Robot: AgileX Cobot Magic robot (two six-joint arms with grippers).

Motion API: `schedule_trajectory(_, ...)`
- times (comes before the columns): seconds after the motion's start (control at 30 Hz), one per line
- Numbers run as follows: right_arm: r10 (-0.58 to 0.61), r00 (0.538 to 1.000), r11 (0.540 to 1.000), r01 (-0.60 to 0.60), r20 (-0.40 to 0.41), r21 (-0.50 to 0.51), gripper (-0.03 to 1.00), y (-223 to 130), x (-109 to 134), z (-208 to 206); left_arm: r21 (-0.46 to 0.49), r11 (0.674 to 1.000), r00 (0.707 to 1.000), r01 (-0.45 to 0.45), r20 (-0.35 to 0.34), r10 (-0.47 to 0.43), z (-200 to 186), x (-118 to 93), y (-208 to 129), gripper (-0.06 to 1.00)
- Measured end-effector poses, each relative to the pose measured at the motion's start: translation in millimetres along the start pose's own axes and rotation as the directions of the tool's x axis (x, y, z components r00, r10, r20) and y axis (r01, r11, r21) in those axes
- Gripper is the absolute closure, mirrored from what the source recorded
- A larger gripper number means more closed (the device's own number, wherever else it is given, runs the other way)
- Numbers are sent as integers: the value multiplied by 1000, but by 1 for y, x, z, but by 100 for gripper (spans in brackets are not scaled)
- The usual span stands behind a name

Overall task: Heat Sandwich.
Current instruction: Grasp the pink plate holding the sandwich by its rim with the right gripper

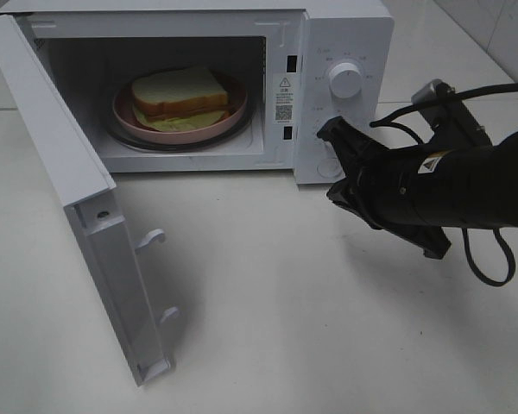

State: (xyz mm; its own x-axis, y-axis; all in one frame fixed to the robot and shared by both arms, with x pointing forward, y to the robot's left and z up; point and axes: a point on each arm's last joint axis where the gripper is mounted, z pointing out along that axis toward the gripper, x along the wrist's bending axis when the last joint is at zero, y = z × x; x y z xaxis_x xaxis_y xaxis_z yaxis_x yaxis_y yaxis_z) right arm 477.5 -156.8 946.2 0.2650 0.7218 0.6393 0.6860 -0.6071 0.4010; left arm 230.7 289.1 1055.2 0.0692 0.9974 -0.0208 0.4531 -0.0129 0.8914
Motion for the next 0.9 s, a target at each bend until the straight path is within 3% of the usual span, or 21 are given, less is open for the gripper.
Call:
schedule_trajectory(0.27,-219,976,972,217,16,90,90,-6,-1,-8,0,1000,1000,0,0,0,0,0,0,-2)
schedule_trajectory(0.43,-397,918,907,390,11,162,89,-11,-5,-9,0,1000,1000,0,0,0,0,0,0,-2)
schedule_trajectory(0.53,-579,815,792,570,-27,219,88,-16,-7,-10,0,1000,1000,0,0,0,0,0,0,-2)
schedule_trajectory(0.57,-579,815,792,570,-27,219,88,-16,-7,-10,0,1000,1000,0,0,0,0,0,0,-2)
schedule_trajectory(0.6,-660,748,716,652,-63,249,87,-17,-5,-10,0,1000,1000,0,0,0,0,0,0,-2)
schedule_trajectory(0.7,-758,639,589,757,-131,284,86,-18,1,-12,0,1000,1000,0,0,0,0,0,0,-2)
schedule_trajectory(0.73,-758,639,589,757,-131,284,86,-18,1,-12,0,1000,1000,0,0,0,0,0,0,-2)
schedule_trajectory(0.77,-810,560,499,814,-174,297,85,-18,4,-13,0,1000,1000,0,0,0,0,0,0,-2)
schedule_trajectory(0.83,-848,486,414,857,-212,308,85,-17,8,-15,0,1000,1000,0,0,0,0,0,0,-2)
schedule_trajectory(0.87,-848,486,414,857,-212,308,85,-17,8,-15,0,1000,1000,0,0,0,0,0,0,-2)
schedule_trajectory(0.9,-872,428,348,883,-237,316,84,-16,10,-16,0,1000,1000,0,0,0,0,0,0,-2)
